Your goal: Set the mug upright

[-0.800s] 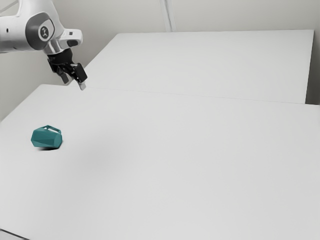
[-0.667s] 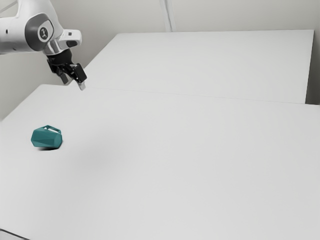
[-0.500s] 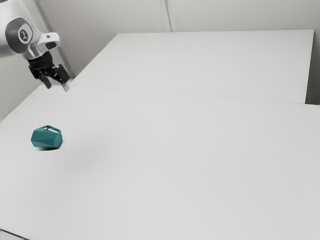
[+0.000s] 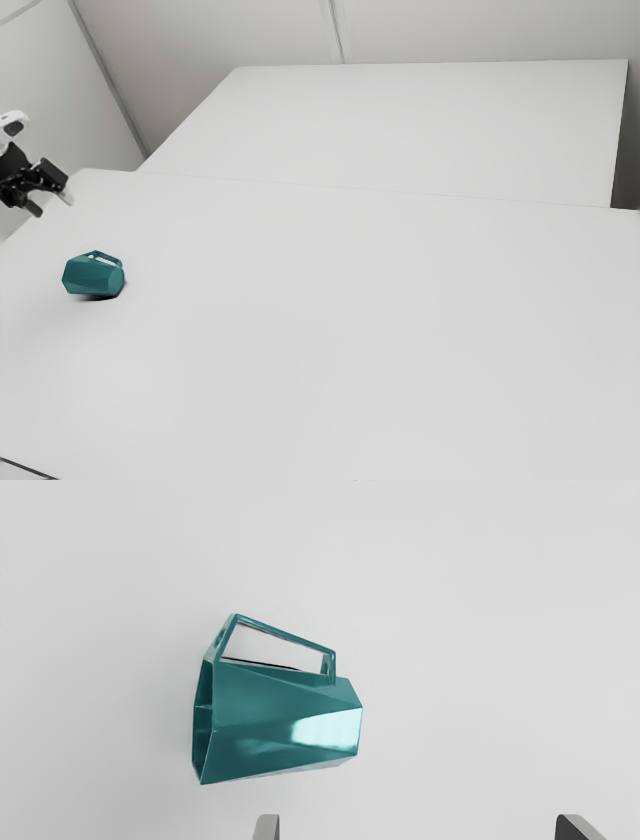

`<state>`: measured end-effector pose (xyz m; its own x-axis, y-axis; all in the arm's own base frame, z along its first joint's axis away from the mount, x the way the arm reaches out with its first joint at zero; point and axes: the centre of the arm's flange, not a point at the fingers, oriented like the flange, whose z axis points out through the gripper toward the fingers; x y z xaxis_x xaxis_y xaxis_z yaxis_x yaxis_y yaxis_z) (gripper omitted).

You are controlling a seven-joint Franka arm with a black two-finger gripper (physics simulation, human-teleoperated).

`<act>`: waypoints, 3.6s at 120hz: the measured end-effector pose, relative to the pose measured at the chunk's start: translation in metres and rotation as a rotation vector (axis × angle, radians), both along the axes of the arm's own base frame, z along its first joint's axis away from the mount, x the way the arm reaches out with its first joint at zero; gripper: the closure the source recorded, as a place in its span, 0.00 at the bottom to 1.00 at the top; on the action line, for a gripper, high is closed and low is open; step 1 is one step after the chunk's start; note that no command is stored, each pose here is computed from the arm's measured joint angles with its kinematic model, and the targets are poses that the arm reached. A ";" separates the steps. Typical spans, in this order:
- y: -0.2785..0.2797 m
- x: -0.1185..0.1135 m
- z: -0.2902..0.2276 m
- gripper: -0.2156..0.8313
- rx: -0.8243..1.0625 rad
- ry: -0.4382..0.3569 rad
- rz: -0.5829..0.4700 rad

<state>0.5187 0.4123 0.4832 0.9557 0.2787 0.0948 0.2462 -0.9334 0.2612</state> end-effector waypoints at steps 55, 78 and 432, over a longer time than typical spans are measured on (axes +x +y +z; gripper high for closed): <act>0.059 -0.017 -0.096 0.21 -0.190 0.031 0.029; 0.082 -0.033 -0.128 0.21 -0.232 0.034 0.018; -0.208 0.088 -0.015 0.96 -0.255 -0.016 -0.511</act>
